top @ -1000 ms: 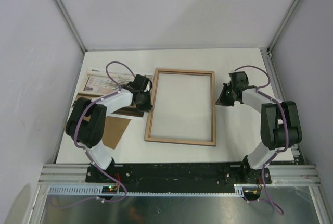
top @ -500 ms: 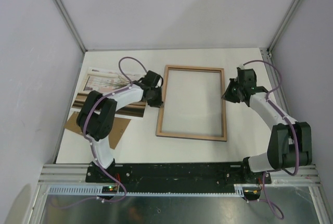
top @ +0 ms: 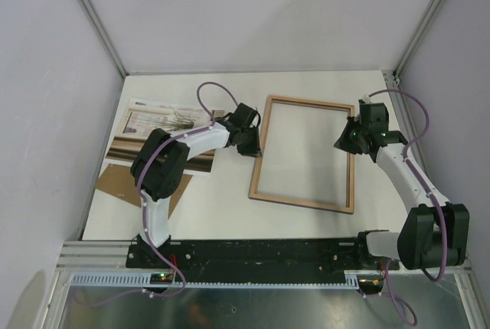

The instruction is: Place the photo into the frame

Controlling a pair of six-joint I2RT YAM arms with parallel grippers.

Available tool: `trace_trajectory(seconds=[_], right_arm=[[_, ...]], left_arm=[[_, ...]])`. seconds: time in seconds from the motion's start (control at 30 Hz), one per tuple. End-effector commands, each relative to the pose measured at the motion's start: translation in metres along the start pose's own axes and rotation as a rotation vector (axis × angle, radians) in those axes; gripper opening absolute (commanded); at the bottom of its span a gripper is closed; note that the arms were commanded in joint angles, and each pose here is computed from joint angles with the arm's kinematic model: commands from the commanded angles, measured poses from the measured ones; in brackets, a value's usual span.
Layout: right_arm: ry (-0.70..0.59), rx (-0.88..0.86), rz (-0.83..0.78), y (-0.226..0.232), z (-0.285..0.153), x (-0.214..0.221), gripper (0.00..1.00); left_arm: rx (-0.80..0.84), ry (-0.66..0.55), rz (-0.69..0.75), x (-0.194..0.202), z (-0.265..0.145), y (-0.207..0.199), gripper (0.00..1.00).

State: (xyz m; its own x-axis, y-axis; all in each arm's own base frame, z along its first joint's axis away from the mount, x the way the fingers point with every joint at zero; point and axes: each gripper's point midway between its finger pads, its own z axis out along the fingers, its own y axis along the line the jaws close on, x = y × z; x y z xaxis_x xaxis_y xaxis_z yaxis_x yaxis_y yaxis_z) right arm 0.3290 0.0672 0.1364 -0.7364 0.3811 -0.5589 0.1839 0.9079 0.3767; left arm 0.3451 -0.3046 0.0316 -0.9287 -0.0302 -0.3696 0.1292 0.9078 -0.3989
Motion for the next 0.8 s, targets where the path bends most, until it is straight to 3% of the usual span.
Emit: trace_trajectory(seconds=[0.0, 0.2, 0.4, 0.77], right_arm=[[-0.024, 0.012, -0.013, -0.004, -0.016, -0.005, 0.06], [-0.018, 0.009, -0.012, -0.003, -0.021, -0.002, 0.07], [-0.007, 0.0, -0.012, 0.001, -0.021, 0.002, 0.06], [0.002, 0.005, -0.026, 0.01, -0.02, 0.009, 0.07]], left_arm=[[0.059, 0.029, -0.019, 0.012, 0.005, -0.028, 0.19], [0.075, 0.037, -0.035, 0.031, -0.002, -0.04, 0.2], [0.104, 0.03, -0.061, 0.044, -0.012, -0.044, 0.3], [0.157, 0.065, -0.054, 0.071, -0.022, -0.052, 0.31]])
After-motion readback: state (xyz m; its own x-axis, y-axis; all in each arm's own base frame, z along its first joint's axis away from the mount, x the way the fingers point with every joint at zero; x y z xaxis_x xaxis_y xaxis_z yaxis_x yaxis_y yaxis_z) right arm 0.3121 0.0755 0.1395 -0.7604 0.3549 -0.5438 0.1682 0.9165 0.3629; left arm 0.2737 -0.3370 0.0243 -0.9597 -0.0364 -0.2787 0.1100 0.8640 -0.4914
